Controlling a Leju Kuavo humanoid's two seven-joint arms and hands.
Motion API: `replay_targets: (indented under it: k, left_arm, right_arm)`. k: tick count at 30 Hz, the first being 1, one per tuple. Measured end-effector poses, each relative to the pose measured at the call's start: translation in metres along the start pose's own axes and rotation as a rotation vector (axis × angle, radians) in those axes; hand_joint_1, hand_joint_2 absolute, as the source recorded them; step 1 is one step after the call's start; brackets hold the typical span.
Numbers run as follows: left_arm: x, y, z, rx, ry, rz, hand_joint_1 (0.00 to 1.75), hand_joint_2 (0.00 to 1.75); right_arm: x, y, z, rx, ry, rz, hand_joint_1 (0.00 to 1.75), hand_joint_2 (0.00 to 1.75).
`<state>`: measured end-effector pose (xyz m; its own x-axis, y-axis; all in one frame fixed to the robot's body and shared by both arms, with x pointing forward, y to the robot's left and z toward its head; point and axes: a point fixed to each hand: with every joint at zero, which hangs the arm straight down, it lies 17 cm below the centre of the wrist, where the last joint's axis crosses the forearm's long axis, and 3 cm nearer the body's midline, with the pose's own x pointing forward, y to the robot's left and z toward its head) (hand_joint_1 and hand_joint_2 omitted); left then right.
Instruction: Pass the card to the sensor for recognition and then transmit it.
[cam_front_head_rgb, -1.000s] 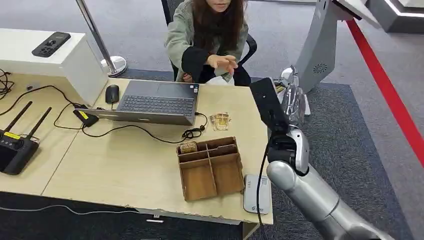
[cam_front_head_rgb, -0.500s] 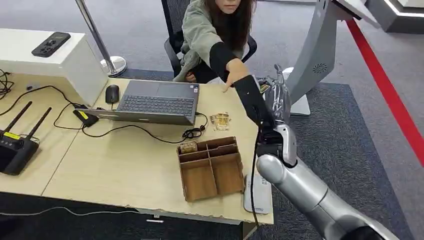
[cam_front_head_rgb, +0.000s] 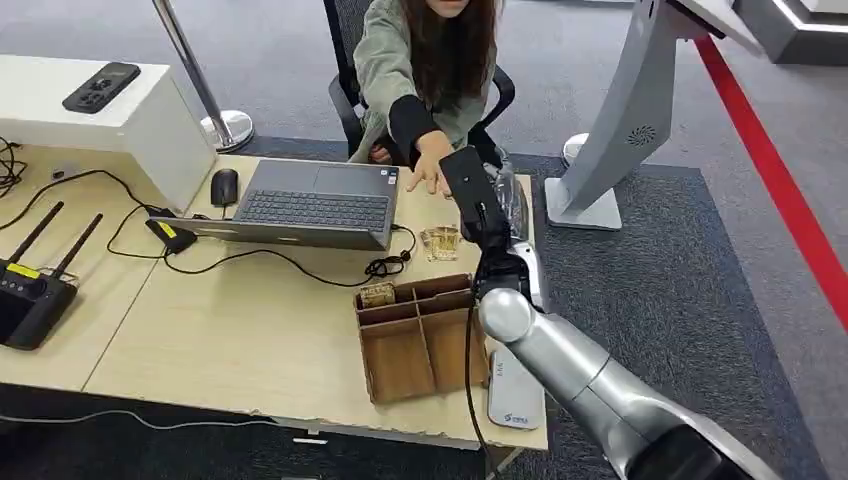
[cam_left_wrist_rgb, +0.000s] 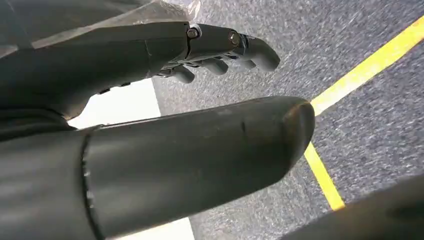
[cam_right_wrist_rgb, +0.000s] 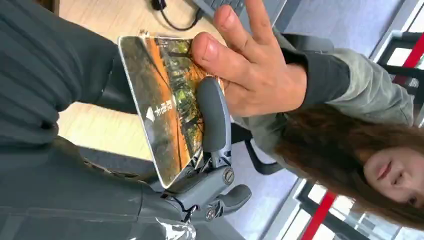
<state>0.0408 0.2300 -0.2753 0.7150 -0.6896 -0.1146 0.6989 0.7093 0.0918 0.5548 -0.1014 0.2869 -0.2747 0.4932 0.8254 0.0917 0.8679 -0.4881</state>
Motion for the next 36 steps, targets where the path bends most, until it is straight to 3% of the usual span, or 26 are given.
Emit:
replay_targets:
  k: [5,11,17,22,26,36]
  left_arm:
    - [-0.01,0.002,0.001,-0.012,0.063,0.003,0.0,0.0]
    - [-0.042,0.01,0.003,0.015,0.236,0.004,0.0,0.0]
    - [-0.041,0.005,0.001,0.0,0.208,0.051,0.0,0.0]
    - [-0.046,-0.002,0.002,-0.02,0.237,0.059,0.0,0.0]
    - [-0.055,0.001,0.002,-0.015,0.269,0.086,0.0,0.0]
    - [-0.058,0.006,0.0,0.006,0.266,0.113,0.0,0.0]
  right_arm:
    - [0.002,0.009,0.003,0.028,0.0,-0.074,0.0,1.75]
    - [-0.002,0.021,0.015,0.067,0.002,-0.12,0.0,1.75]
    - [-0.008,0.007,0.029,0.05,0.006,-0.08,0.0,1.75]
    - [-0.01,-0.031,0.049,-0.025,-0.067,0.297,0.0,1.75]
    - [-0.02,-0.044,0.069,0.017,-0.089,0.574,0.0,1.75]
    - [-0.021,-0.07,0.104,0.061,-0.192,0.875,0.0,1.75]
